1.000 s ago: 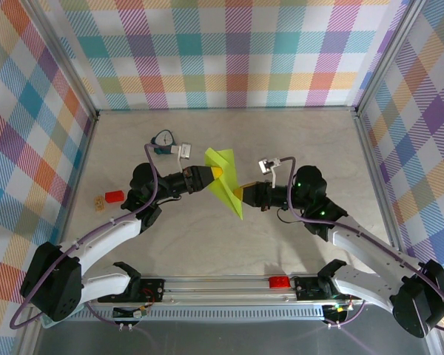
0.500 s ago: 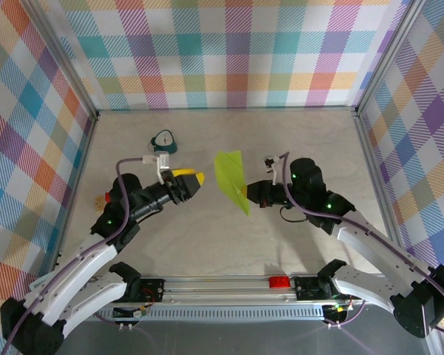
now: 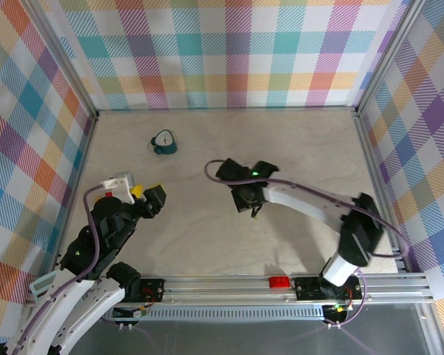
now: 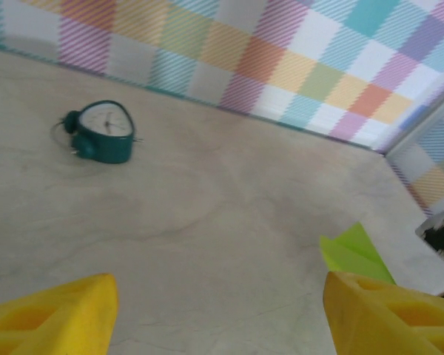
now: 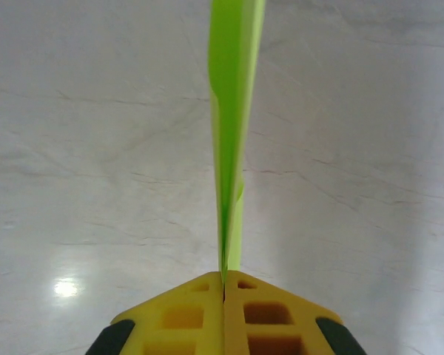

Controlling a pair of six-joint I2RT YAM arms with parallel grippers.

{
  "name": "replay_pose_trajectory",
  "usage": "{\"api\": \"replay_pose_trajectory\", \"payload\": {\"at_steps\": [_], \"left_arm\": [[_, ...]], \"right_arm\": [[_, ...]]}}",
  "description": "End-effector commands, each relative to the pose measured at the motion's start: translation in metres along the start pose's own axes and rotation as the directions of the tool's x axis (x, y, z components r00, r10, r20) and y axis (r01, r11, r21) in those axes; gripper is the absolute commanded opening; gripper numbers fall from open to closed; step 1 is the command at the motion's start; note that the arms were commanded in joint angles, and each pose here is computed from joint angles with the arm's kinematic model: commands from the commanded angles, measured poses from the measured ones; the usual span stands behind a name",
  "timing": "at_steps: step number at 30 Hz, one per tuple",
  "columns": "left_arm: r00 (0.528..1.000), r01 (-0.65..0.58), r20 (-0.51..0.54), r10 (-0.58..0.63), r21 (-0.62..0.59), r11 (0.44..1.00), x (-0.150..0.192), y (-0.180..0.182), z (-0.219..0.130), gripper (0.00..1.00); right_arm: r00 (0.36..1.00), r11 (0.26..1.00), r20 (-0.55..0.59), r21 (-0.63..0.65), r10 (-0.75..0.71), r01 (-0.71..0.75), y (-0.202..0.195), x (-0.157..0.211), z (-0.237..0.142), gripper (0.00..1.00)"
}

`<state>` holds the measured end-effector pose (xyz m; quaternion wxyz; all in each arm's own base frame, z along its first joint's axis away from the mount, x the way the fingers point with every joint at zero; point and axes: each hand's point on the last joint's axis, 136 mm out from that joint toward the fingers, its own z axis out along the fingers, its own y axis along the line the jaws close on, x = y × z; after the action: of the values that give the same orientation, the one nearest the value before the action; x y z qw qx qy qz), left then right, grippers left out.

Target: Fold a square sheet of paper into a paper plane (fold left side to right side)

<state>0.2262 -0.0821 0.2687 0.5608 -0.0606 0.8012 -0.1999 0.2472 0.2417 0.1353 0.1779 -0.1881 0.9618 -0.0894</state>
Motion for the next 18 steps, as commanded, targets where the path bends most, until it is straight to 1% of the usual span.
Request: {"api": "replay_pose_trajectory", "payload": {"at_steps": [1,3,5,8,11,13,15,18], "left_arm": [[0.999,-0.033,0.032,0.037,-0.099,0.995,-0.011,0.018,-0.011,0.71],[0.999,-0.034,0.033,0.037,-0.1,0.994,-0.012,0.017,-0.01,0.71],[0.999,-0.031,0.031,0.034,-0.094,0.995,-0.014,0.015,-0.009,0.7],[0.999,-0.025,0.029,0.027,-0.077,0.997,-0.015,0.01,-0.007,0.7],[0.999,-0.025,0.023,0.027,-0.061,0.998,-0.016,0.006,-0.005,0.7],[1.0,-0.027,0.012,0.027,-0.047,0.999,-0.015,0.002,-0.002,0.7],[1.0,-0.028,-0.005,0.028,-0.009,1.0,-0.014,-0.006,0.001,0.7],[0.999,-0.027,-0.044,0.029,0.049,0.998,-0.01,-0.019,0.009,0.7]], "right_arm": [[0.989,0.959,-0.105,0.252,-0.106,0.129,-0.025,0.014,0.003,0.05],[0.978,0.947,-0.149,0.265,-0.145,0.181,-0.012,0.016,0.015,0.06],[0.968,0.947,-0.178,0.238,-0.175,0.215,0.003,0.018,0.026,0.07],[0.959,0.965,-0.217,0.147,-0.184,0.219,0.026,0.026,0.042,0.08],[0.956,0.979,-0.231,0.043,-0.183,0.198,0.047,0.031,0.05,0.13],[0.962,0.985,-0.214,-0.03,-0.172,0.17,0.06,0.031,0.048,0.19],[0.971,0.985,-0.182,-0.107,-0.153,0.135,0.069,0.027,0.043,0.27],[0.98,0.979,-0.16,-0.186,-0.115,0.085,0.073,0.022,0.033,0.37]]}}
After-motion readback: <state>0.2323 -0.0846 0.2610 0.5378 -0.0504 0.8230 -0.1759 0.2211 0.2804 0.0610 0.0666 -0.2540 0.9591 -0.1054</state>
